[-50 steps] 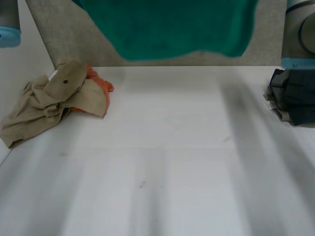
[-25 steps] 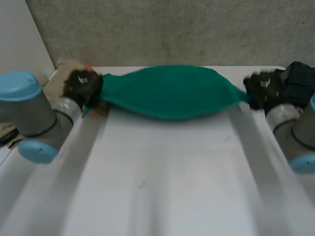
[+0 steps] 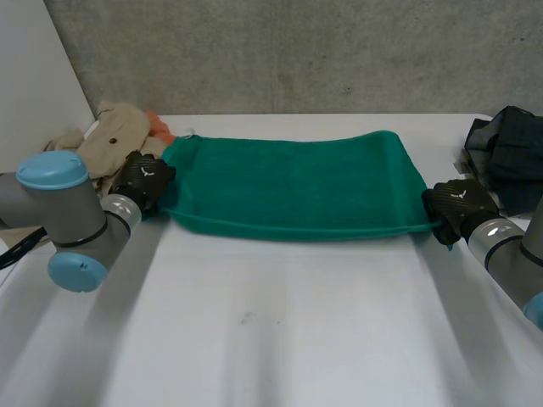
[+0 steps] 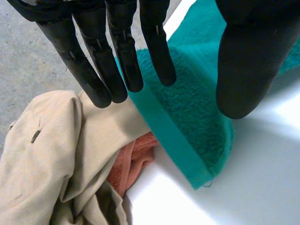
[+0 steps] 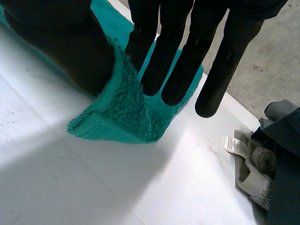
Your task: Fold the laundry.
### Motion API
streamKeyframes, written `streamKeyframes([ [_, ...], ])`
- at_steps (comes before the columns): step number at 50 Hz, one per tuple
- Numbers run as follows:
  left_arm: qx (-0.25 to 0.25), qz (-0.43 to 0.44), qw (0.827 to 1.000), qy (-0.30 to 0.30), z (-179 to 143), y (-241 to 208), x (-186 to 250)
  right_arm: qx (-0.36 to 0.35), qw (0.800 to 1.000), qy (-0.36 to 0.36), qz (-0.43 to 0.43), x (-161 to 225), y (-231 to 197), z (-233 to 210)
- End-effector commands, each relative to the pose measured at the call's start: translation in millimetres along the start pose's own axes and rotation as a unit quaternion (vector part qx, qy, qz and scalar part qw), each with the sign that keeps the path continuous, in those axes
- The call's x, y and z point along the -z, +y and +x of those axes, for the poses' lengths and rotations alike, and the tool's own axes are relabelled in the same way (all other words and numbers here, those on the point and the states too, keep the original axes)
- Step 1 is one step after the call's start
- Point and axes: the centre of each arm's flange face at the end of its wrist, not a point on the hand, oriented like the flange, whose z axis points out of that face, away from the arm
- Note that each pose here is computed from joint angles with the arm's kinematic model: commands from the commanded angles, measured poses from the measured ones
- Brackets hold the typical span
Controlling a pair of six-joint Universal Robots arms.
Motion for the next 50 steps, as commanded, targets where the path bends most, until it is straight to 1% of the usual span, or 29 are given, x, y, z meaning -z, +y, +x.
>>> streamKeyframes([
  [1,-0.025,-0.003,1.0,-0.002,-4,8,-4,0.001,1.0,-0.003,-0.001,0,0,-2],
  [7,-0.053,-0.005,0.999,0.01,-3,13,-2,0.001,1.0,0.004,0.004,-2,-3,3],
  [11,-0.054,-0.007,0.998,0.029,3,12,4,0.001,1.0,0.004,0.003,-2,-5,4],
  [18,-0.04,-0.014,0.998,0.051,4,5,17,0.0,1.0,0.005,-0.001,-1,-5,6],
  [23,-0.013,-0.022,0.996,0.085,9,1,24,0.001,1.0,0.005,-0.002,-2,-4,7],
  [29,-0.003,-0.024,0.995,0.102,16,0,21,0.002,1.0,0.002,-0.003,-1,-4,5],
  [37,-0.014,-0.023,0.994,0.102,25,-4,11,0.001,1.0,0.001,-0.005,0,-3,3],
  [46,-0.029,-0.02,0.996,0.085,31,-14,-5,-0.001,1.0,0.003,-0.006,0,-4,6],
  [50,-0.037,-0.035,0.996,0.074,29,-15,-8,-0.002,1.0,0.001,-0.013,1,-2,6],
])
